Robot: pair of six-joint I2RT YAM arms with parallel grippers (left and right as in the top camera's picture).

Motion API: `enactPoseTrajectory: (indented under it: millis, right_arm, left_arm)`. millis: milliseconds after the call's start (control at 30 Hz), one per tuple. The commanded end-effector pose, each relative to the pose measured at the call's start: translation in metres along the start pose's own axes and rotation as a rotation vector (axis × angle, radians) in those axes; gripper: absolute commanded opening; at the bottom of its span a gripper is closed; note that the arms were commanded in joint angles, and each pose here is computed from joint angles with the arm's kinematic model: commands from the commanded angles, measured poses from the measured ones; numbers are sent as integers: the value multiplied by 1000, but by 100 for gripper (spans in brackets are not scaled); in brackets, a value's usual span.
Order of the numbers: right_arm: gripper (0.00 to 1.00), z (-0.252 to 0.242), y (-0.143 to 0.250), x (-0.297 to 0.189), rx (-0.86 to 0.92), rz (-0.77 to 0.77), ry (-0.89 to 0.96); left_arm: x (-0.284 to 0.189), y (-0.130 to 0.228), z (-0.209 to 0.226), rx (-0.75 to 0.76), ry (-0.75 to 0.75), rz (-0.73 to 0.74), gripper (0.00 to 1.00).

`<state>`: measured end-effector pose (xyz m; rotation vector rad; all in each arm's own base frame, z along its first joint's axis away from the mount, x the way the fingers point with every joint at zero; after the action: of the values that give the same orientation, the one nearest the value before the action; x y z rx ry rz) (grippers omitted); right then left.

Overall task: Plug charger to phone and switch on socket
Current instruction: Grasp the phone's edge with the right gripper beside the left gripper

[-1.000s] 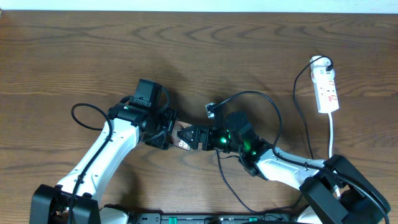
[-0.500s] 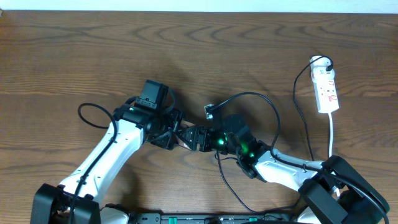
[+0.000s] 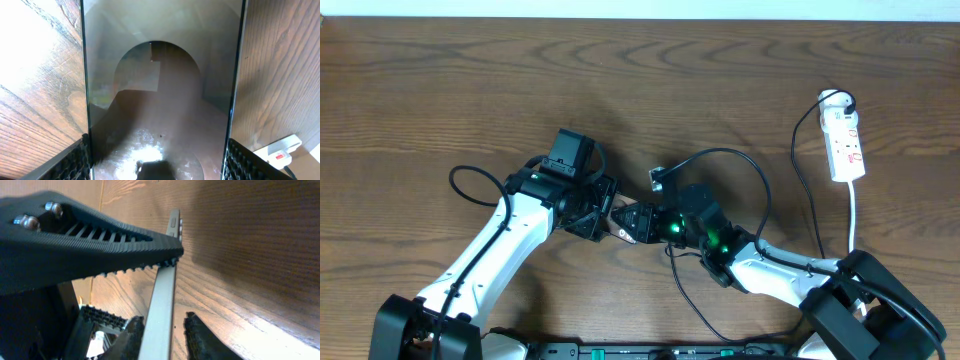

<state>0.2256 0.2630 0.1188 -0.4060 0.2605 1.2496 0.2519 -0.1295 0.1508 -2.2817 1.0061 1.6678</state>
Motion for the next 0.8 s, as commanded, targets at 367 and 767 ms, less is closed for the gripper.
enactPoseTrajectory:
  millis: [367, 767]
  right_arm:
    - [1, 4, -2, 2, -13, -17, -7]
    - [1, 2, -7, 0, -6, -31, -3]
  left_arm:
    - [-7, 4, -5, 9, 32, 7, 27]
    - [-8, 2, -5, 3, 38, 14, 95]
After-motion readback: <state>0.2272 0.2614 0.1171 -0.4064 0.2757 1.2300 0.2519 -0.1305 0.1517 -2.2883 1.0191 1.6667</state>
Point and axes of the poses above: each gripper's point midway between its finger pads, its own x axis out along the fingers, its own z axis along the line the jaws close on, y = z × x, the point moved 8 cm from there along -x, back along the fingers, and after that the axes turned 11 degrees about x, right-handed, at the moved point
